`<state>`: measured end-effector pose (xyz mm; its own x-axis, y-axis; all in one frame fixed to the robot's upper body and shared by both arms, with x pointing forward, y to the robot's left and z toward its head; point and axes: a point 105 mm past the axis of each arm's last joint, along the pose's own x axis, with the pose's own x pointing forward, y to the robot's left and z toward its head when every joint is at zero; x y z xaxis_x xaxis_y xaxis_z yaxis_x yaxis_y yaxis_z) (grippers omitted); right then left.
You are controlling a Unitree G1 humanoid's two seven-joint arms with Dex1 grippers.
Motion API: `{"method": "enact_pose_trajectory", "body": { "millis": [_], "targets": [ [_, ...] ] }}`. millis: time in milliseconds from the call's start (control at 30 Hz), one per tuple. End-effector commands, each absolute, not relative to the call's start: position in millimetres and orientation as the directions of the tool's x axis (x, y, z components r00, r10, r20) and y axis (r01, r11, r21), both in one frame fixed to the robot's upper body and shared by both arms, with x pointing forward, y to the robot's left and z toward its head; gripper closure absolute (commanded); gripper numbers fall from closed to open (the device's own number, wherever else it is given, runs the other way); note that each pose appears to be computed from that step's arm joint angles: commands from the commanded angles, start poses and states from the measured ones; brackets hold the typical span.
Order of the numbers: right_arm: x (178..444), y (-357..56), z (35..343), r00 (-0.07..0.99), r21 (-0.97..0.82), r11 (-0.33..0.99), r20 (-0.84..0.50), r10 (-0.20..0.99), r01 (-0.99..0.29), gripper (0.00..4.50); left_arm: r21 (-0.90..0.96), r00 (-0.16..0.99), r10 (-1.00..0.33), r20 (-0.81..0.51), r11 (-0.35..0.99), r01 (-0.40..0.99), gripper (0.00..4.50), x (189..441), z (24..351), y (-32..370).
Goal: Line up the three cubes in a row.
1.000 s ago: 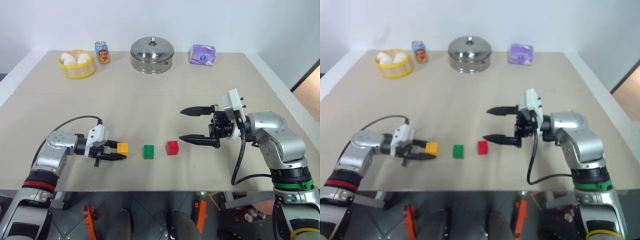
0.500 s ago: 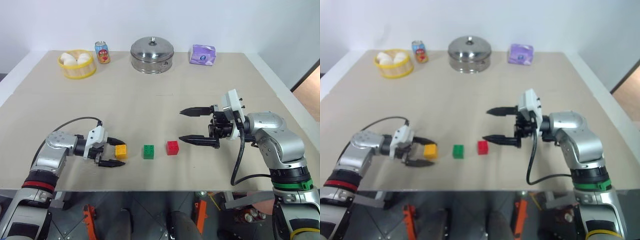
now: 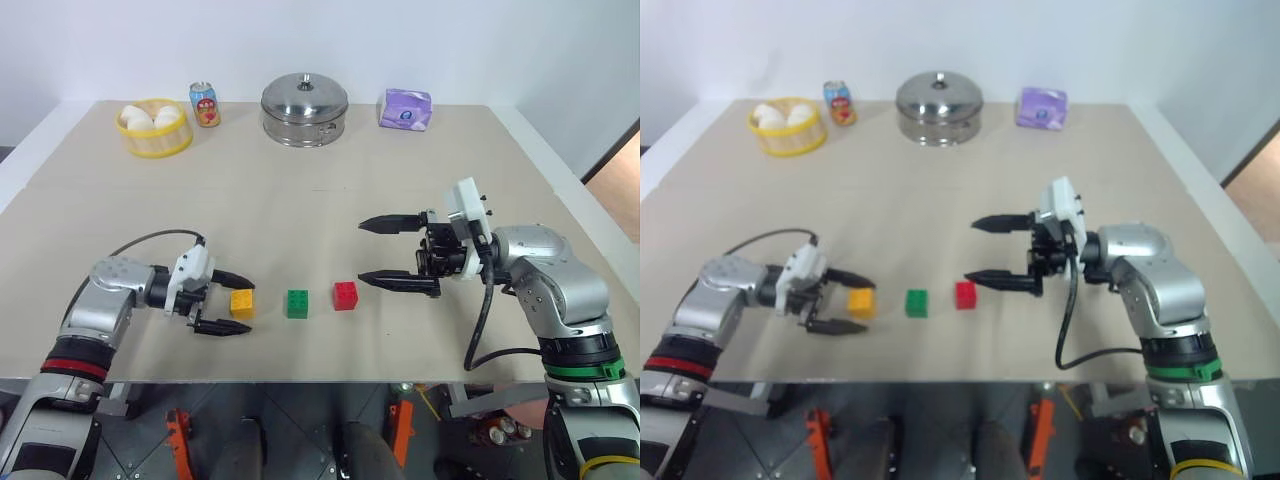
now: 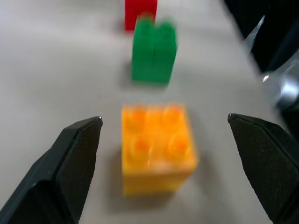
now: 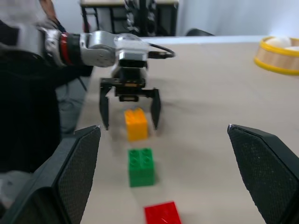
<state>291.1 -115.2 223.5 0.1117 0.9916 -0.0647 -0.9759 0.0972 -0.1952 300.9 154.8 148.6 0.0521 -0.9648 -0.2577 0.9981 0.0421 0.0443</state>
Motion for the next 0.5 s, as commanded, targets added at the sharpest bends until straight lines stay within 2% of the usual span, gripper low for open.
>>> {"method": "enact_pose_trajectory", "body": {
  "millis": [33, 133, 167, 267, 333, 400, 500],
  "targets": [
    [283.1, -120.1, 243.0, 0.103, -0.24, 0.095, -0.02, 0.994, -0.966, 0.0, 0.078, 0.07, -0.99, -0.125, 0.061, 0.995, 0.05, 296.7, 211.3, 146.5],
    [292.4, -126.4, 245.9, 0.176, -0.255, 0.168, -0.008, 0.984, -0.952, 0.0, 0.076, 0.195, -0.98, -0.037, 0.192, 0.978, 0.05, 307.2, 240.8, 149.6],
    [296.8, -129.4, 246.0, 0.213, -0.257, 0.206, -0.002, 0.977, -0.944, 0.0, 0.104, 0.281, -0.959, -0.025, 0.277, 0.955, 0.05, 315.8, 244.2, 154.9],
    [313.3, -141.3, 242.5, 0.359, -0.245, 0.359, 0.049, 0.932, -0.901, 0.0, 0.171, 0.527, -0.85, 0.015, 0.521, 0.836, 0.05, 338.6, 241.5, 175.3],
    [322.9, -150.0, 235.6, 0.457, -0.22, 0.463, 0.078, 0.886, -0.859, 0.0, 0.161, 0.626, -0.778, 0.06, 0.626, 0.763, 0.05, 343.4, 235.9, 187.4],
    [327.0, -157.5, 227.0, 0.533, -0.202, 0.539, 0.089, 0.841, -0.818, 0.0, 0.145, 0.702, -0.706, 0.092, 0.707, 0.692, 0.05, 342.4, 230.0, 196.4],
    [330.7, -166.6, 223.1, 0.606, -0.167, 0.615, 0.107, 0.788, -0.77, 0.0, 0.116, 0.755, -0.644, 0.12, 0.765, 0.634, 0.05, 337.2, 228.4, 207.0]
  ]
}}
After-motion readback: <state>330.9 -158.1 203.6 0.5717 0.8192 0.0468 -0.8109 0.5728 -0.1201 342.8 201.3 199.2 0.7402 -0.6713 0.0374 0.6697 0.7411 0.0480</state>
